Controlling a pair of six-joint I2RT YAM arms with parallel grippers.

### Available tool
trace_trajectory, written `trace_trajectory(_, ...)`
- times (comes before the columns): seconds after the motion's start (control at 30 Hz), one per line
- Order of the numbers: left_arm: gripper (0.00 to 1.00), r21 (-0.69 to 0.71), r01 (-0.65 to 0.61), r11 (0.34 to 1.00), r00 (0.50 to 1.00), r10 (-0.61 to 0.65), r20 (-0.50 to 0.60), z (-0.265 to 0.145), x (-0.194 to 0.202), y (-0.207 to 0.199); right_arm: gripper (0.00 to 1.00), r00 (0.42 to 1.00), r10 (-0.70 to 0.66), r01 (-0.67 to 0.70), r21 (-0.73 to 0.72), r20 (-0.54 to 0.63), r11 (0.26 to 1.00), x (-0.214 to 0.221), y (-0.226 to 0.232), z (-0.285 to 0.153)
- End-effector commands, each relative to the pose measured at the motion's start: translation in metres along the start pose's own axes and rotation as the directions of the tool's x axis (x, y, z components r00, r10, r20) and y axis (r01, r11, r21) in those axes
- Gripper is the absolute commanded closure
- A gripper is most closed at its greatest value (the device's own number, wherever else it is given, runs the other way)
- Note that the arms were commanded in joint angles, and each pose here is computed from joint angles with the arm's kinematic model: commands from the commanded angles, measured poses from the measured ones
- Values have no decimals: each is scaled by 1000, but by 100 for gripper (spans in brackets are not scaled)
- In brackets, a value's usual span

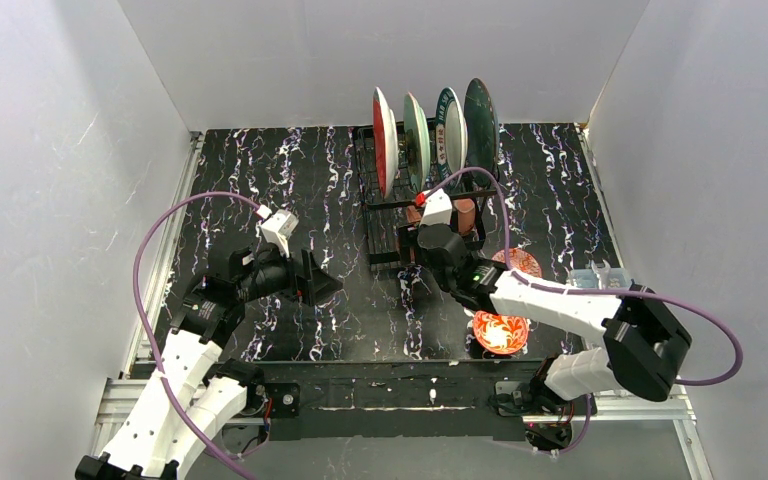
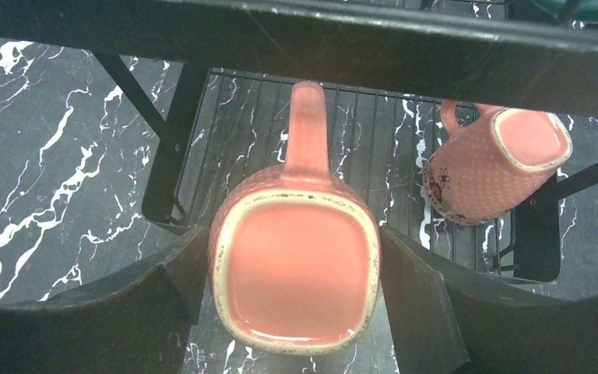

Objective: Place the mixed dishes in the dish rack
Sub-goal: Turn the cup upside down in the dish rack.

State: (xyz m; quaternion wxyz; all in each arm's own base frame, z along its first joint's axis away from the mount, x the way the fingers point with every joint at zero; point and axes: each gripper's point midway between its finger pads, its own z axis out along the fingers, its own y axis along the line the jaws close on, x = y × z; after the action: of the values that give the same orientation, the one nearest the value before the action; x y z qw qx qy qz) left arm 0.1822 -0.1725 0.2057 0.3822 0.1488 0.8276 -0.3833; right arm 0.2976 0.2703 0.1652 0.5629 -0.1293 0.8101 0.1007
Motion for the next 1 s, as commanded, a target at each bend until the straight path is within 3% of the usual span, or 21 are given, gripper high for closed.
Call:
trace_trajectory(0.0,20,-5,-16,1000,1000,16,2,-3,-1,-1,67,975,119,-120,-8,189,993,-68,6,3)
trace_trajectory(0.97,20,-11,-18,1000,1000,18,-1,-3,0,0,68,967,122,-132,27,223,991,-73,1,27)
